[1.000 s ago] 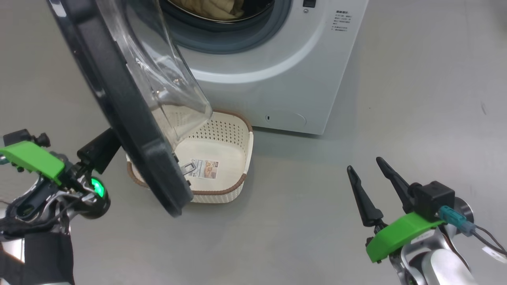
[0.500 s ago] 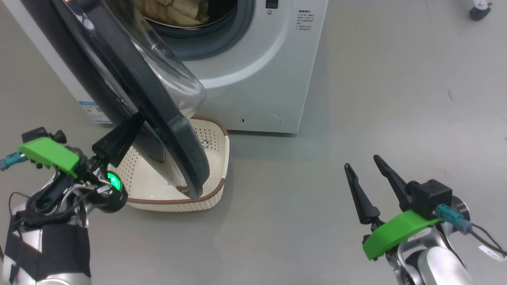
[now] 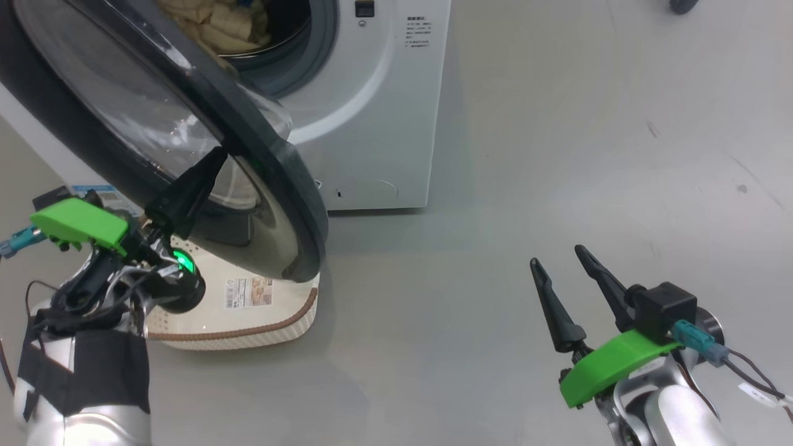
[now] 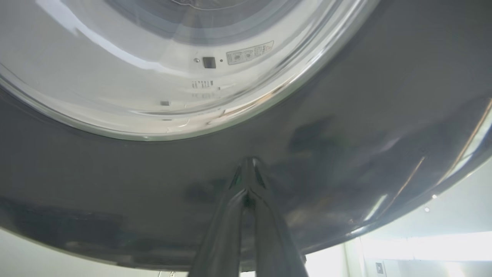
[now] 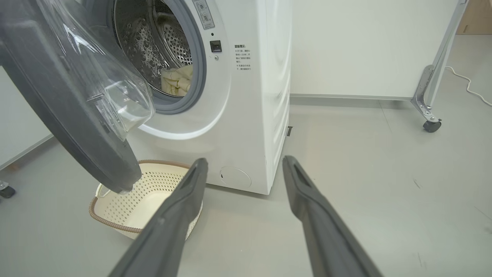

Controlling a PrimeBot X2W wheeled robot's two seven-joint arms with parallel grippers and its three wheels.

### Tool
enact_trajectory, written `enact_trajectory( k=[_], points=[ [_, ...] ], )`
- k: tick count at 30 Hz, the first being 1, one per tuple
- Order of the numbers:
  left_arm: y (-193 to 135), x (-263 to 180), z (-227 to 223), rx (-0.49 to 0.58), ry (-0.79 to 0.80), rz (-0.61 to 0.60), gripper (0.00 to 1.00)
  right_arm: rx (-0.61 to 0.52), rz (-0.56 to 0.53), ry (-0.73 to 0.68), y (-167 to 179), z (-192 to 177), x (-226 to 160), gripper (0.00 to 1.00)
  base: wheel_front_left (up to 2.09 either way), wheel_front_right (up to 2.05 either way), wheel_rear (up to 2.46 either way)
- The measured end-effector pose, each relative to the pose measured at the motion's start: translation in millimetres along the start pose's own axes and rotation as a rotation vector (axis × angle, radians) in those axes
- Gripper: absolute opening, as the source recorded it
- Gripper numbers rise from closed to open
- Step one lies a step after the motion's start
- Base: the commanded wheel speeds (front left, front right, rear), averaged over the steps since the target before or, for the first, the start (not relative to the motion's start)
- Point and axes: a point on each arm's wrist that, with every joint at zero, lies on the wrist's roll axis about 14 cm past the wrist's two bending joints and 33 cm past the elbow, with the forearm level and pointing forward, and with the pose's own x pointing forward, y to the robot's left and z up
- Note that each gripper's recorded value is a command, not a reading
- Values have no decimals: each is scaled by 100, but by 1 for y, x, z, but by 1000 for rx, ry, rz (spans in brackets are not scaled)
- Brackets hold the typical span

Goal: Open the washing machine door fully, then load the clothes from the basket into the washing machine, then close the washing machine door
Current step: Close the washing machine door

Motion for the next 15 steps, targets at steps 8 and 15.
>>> enact_trajectory(
  k=[8,15],
  points=[
    [-10,29,-10,1,6,-37,0,-10,-53,-27,-16,9,-9,100,0,0,0],
    [-18,46,-16,2,-4,-56,0,-14,-75,-26,-21,9,-16,100,0,0,0]
  ],
)
